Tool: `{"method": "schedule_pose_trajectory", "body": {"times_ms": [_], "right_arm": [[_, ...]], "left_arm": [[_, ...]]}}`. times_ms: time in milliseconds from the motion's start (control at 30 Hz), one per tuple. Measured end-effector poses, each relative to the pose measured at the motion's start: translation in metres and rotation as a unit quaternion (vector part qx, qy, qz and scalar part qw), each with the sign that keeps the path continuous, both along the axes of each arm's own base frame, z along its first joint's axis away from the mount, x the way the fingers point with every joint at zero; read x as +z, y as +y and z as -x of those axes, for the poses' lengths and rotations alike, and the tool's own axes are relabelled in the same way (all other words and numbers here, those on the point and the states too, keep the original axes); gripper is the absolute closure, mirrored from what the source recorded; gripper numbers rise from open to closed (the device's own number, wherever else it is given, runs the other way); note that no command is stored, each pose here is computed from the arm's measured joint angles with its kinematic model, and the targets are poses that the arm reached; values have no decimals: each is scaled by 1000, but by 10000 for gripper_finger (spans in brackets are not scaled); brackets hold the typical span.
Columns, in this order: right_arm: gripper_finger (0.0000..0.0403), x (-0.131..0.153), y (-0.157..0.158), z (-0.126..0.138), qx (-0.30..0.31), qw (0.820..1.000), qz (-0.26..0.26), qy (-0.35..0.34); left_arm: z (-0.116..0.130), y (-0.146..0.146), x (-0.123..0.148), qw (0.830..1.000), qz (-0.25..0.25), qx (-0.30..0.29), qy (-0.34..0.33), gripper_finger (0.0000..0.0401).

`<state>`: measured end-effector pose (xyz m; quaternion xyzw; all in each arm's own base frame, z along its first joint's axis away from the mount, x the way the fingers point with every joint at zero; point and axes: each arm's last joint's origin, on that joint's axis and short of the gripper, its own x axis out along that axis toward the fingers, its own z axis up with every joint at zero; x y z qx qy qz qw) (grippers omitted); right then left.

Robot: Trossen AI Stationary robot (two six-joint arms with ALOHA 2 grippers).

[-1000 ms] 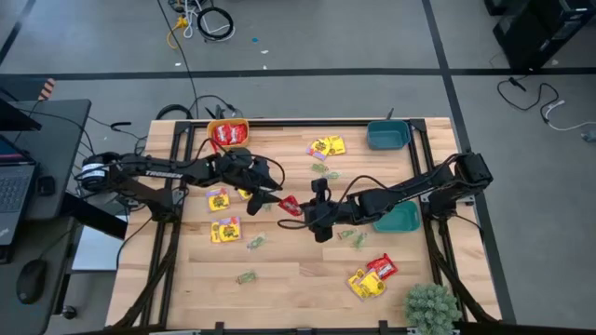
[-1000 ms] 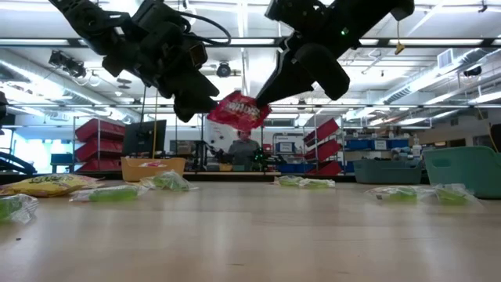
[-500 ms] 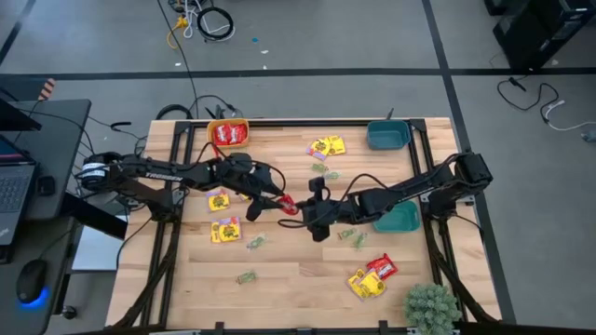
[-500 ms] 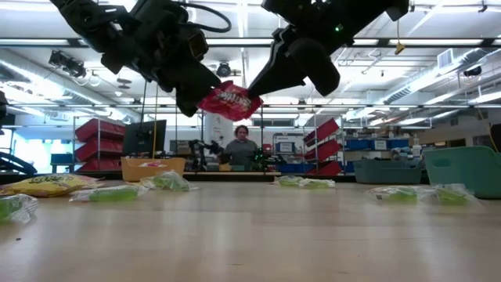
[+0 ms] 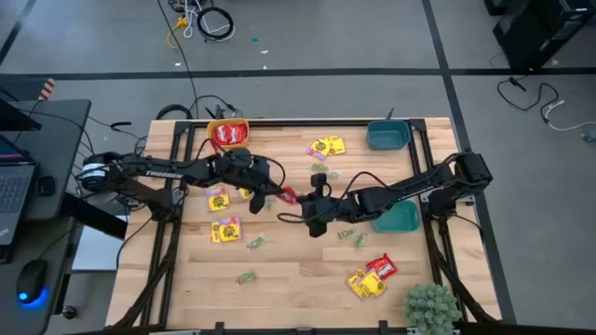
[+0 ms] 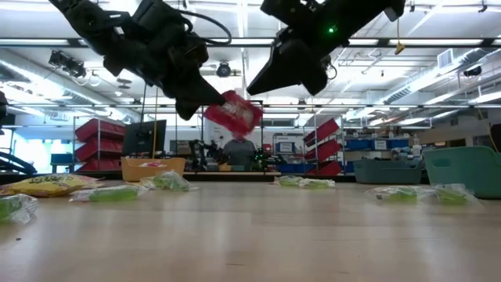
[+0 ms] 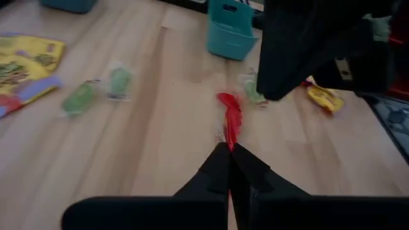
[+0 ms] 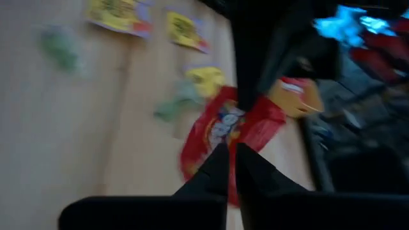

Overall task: Sort candy
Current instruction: Put the red candy into the yellow bin

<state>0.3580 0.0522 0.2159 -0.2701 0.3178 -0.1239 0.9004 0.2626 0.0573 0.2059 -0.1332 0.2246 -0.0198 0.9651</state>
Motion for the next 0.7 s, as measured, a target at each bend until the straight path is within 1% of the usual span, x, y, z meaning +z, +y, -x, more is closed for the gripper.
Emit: {"method": "schedule_pose_trajectory", "body": {"times_ms": [100,167,233,367,533,633,700], "right_arm": [[357,1,-4,1,-45,998,31,-6],[336,2,-6,2,-77,996,52,-11],[314,2,-9,2,-101,993,66,-13],[284,1,-17,3,-126,990,62,-12],[273,-2,-24,4,-147,988,47,-6],[273,-3,-24,5,-149,988,45,-3],[273,-3,-24,5,-150,988,43,-3]], "left_arm": [[4,11,0,1000,-1,26,5,398],[10,22,2,998,-3,64,20,399],[18,35,6,993,9,114,37,399],[41,63,13,979,26,195,48,400],[76,98,21,955,29,293,42,400],[95,114,17,937,35,345,47,401],[107,121,9,927,44,370,49,401]]}}
